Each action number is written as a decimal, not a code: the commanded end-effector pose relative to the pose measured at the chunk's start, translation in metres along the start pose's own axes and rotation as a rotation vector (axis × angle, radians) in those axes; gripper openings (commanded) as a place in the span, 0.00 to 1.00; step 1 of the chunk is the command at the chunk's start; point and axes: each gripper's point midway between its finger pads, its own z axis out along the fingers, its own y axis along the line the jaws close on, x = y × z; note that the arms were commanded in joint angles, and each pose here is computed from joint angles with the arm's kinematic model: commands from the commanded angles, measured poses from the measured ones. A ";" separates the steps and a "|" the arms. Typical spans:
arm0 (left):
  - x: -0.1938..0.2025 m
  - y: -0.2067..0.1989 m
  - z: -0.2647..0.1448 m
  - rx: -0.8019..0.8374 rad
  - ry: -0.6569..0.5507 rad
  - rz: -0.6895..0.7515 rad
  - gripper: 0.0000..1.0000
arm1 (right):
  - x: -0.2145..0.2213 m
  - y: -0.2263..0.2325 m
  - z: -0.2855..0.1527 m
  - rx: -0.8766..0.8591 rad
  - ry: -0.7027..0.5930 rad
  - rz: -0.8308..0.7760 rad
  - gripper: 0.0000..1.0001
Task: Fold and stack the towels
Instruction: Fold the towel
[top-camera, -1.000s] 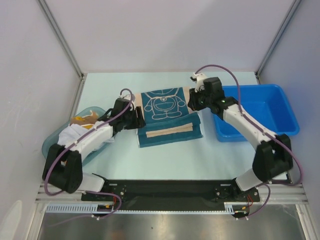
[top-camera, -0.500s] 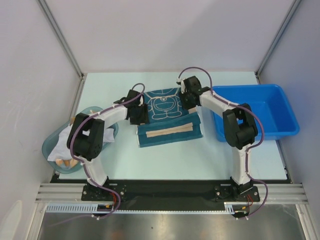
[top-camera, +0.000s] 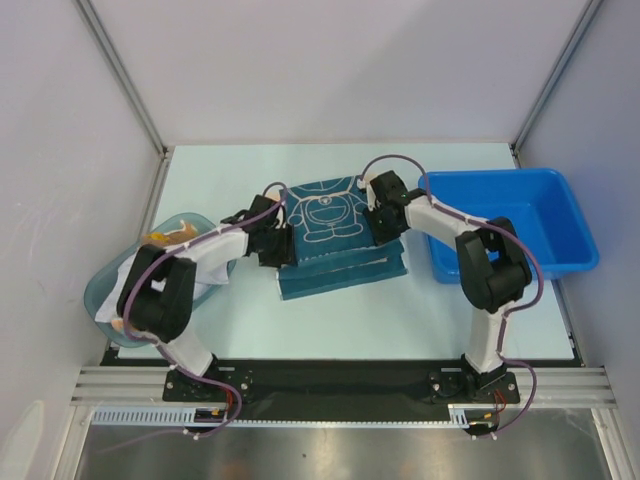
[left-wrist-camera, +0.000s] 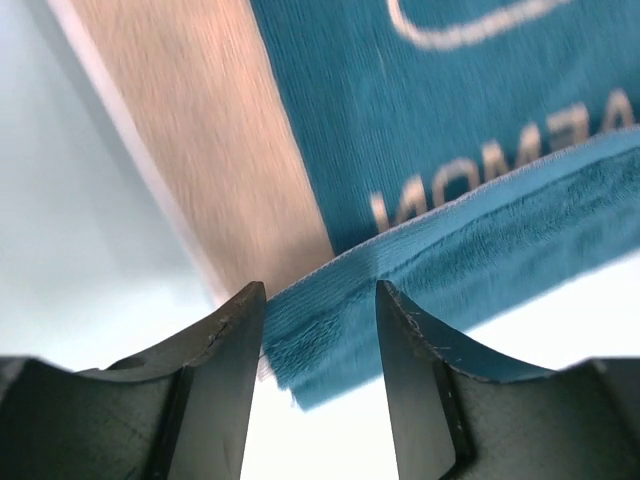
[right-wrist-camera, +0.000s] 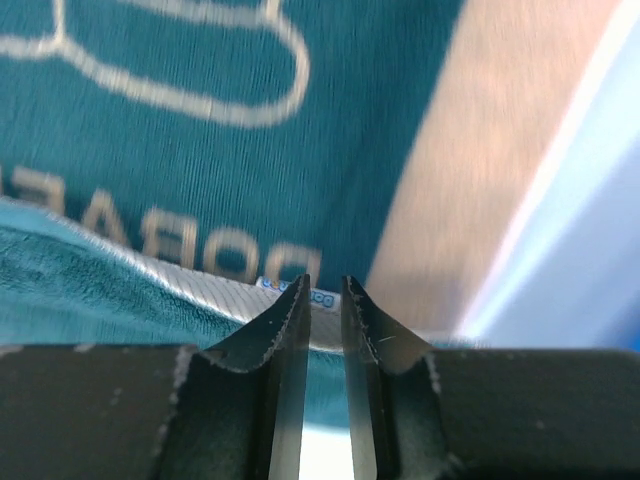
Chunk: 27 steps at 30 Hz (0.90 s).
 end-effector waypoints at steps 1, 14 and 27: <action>0.004 -0.012 -0.030 0.035 -0.049 0.010 0.54 | 0.001 0.002 -0.038 0.021 -0.060 0.012 0.24; 0.057 -0.025 -0.047 0.161 -0.037 -0.005 0.55 | 0.046 0.004 -0.061 0.069 -0.034 0.064 0.25; 0.057 0.000 -0.030 0.008 -0.031 -0.071 0.54 | 0.043 0.003 -0.046 0.108 -0.048 0.147 0.25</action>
